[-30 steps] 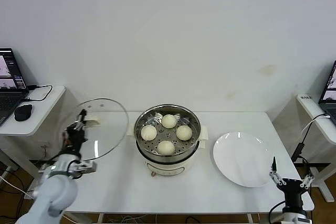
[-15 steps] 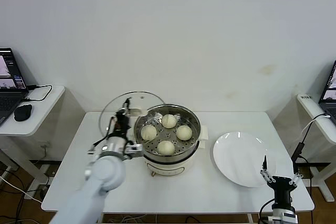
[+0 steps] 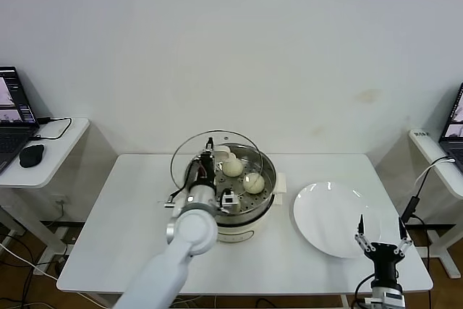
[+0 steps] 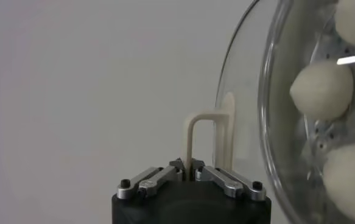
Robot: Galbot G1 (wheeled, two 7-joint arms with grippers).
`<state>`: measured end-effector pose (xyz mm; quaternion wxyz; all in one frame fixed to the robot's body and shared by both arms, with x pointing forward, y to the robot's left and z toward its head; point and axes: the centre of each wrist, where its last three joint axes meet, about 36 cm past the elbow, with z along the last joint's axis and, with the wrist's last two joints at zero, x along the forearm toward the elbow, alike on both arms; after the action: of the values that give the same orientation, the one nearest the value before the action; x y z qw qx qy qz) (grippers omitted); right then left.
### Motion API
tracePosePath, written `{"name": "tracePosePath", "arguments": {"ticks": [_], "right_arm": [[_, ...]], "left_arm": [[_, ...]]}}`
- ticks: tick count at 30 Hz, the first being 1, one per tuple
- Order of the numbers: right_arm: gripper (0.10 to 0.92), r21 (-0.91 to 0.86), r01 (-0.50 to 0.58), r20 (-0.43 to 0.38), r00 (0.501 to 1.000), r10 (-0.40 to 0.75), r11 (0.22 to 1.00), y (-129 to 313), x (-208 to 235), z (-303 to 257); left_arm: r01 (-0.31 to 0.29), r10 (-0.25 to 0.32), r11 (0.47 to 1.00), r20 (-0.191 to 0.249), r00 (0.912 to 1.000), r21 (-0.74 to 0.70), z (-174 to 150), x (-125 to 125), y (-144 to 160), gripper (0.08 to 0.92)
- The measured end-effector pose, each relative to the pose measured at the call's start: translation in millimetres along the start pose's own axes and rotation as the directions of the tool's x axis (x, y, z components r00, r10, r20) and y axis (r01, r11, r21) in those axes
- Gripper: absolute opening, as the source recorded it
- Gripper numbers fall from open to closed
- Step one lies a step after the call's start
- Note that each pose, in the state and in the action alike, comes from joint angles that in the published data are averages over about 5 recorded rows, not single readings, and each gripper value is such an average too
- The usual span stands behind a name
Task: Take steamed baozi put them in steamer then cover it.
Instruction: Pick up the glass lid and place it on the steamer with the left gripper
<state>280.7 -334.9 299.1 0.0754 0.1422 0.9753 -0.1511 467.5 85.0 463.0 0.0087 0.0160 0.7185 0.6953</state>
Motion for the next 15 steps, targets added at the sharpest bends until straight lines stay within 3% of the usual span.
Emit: {"name": "tracePosePath", "arguments": {"ticks": [15], "right_arm": [[0.823,-0.001,0.008,-0.001,1.0,-0.008,1.0,2.2,0.0,2.0]], "left_arm": [[-0.042,0.042,0.999,-0.008,0.9991,-0.015,-31.4,-2.8,-17.4,0.144]]}}
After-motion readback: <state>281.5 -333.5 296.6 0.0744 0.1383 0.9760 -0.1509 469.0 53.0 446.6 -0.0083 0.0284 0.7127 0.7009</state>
